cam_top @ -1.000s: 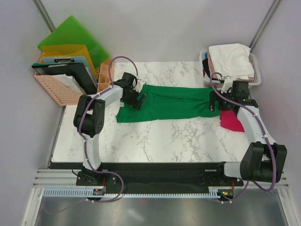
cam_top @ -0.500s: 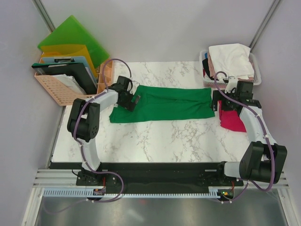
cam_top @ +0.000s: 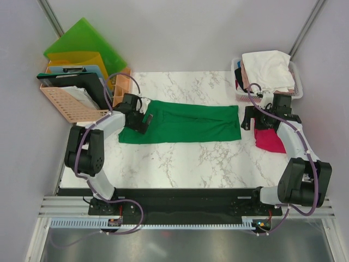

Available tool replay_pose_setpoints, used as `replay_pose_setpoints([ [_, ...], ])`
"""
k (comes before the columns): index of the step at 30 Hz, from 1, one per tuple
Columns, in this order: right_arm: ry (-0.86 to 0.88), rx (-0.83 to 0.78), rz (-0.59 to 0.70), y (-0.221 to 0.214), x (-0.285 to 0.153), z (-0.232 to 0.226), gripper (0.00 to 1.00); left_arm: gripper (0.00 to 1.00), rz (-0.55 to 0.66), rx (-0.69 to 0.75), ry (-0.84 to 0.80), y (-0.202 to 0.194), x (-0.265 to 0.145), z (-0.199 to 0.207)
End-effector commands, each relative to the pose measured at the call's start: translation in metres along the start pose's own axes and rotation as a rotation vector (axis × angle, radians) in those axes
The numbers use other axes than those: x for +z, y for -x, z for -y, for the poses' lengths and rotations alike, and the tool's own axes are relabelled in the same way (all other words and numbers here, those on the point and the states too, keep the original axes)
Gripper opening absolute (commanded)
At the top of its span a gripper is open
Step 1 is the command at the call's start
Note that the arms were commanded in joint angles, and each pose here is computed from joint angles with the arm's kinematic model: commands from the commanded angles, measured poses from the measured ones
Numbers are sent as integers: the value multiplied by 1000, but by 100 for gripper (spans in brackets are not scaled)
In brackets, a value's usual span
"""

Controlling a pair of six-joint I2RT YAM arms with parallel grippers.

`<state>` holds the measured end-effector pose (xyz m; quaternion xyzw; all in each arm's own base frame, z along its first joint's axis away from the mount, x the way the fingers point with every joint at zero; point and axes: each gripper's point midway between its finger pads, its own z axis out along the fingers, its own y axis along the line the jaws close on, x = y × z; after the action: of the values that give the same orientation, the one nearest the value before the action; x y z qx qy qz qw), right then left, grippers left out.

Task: Fold and stack the t-shirts
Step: Rotate the tshirt 90 degrees

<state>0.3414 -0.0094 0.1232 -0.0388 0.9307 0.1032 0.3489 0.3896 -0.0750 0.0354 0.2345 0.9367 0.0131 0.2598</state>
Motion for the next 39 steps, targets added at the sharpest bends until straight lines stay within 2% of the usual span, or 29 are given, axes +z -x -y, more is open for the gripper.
replay_pose_setpoints([
  [1,33,-16,42,8,-7,-7,98,100,179,17,-37,34,-35,5],
  [6,113,-70,40,8,-8,-21,98,100,196,33,-30,38,-46,4],
  [8,80,-112,22,9,-5,-22,98,100,203,45,-27,39,-47,3],
  [15,-19,-152,-155,3,49,-16,98,100,162,57,-20,50,-27,-2],
  [16,-39,-163,-140,18,53,-17,98,100,149,57,-24,49,-20,-2],
  [18,-62,-193,-172,22,73,-28,98,100,159,59,-53,55,-17,2],
  [19,-98,-202,-143,42,75,-29,98,100,143,55,-66,53,-10,6],
  [21,-106,-230,-177,44,95,-41,98,100,141,54,-80,58,-5,10],
  [22,-109,-237,-141,66,98,-49,98,100,129,56,-86,57,1,12],
  [24,-106,-226,-194,62,115,-51,98,100,116,66,-77,60,5,13],
  [25,-103,-226,-164,79,117,-58,98,100,107,71,-76,58,7,14],
  [28,-104,-224,-181,82,134,-60,98,100,89,79,-63,55,13,13],
  [32,-103,-224,-233,66,146,-57,98,100,82,75,-51,54,15,11],
  [39,-94,-252,-342,4,161,-51,98,100,53,75,-61,48,26,13],
])
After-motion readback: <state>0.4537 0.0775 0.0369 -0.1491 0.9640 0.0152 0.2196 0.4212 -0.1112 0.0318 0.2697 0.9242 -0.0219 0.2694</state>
